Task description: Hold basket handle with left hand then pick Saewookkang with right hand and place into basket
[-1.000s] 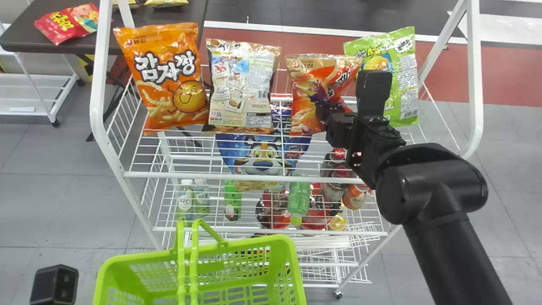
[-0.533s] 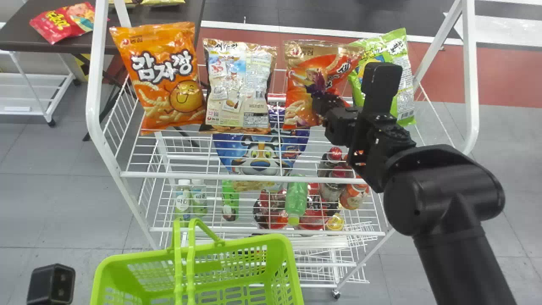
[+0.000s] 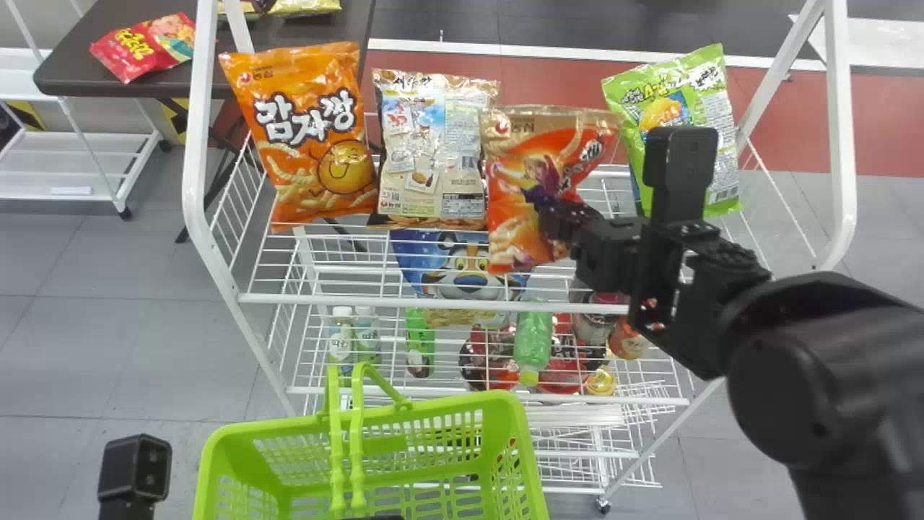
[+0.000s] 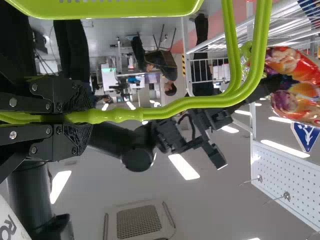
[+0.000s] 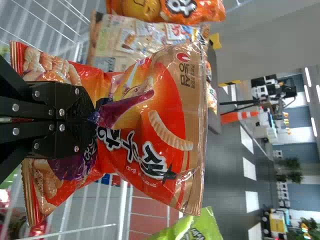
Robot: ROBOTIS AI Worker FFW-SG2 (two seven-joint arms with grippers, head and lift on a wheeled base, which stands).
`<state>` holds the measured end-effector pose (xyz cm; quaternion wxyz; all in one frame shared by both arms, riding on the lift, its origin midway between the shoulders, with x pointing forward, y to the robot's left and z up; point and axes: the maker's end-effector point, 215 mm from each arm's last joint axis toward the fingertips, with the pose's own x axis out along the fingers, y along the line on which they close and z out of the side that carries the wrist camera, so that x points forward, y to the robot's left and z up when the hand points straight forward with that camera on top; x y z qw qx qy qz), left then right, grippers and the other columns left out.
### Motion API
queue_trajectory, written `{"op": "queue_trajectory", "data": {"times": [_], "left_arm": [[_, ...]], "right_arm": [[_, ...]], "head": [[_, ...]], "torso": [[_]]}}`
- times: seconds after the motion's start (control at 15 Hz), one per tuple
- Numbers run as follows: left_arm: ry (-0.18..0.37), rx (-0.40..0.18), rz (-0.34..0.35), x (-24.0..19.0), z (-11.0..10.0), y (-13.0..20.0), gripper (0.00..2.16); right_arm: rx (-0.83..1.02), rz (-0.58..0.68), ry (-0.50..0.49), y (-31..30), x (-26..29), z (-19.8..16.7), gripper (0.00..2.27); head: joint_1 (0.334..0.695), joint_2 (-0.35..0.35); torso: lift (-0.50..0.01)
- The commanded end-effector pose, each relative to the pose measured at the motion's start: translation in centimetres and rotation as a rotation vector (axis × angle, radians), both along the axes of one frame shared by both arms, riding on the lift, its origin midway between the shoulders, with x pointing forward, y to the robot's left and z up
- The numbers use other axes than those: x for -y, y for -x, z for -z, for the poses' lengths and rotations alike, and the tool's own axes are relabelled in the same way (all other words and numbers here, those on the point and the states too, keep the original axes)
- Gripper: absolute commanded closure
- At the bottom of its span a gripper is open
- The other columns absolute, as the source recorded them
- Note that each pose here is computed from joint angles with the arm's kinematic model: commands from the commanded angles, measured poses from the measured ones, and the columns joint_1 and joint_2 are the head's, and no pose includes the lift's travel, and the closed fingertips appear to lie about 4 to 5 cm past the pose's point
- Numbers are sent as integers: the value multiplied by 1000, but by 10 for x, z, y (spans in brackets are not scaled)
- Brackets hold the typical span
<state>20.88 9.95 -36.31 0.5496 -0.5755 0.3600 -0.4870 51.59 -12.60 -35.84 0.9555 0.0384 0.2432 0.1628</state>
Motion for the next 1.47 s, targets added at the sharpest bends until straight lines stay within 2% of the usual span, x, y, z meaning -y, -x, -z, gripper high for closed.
{"op": "queue_trajectory", "data": {"times": [0.0,0.6,0.87,1.0,1.33,1.4], "left_arm": [[14,-32,7,1,2,-1,2152],[15,-35,8,0,5,-8,2152],[15,-33,12,1,4,-9,2152],[15,-33,14,2,4,-9,2152],[22,-31,23,6,3,-8,2152],[20,-32,25,6,3,-8,2152]], "right_arm": [[-79,-19,8,33,2,8,2240],[-398,-201,0,157,-25,34,2240],[-410,-308,-40,189,-65,28,2240],[-433,-359,-48,207,-86,33,2240],[-557,-424,-34,256,-111,74,2219],[-588,-424,-29,265,-110,85,2088]], "head": [[695,-42],[695,-31],[695,17],[695,72],[695,178],[695,188]], "torso": [[-19],[-19],[-19],[-19],[-19],[-19]]}}
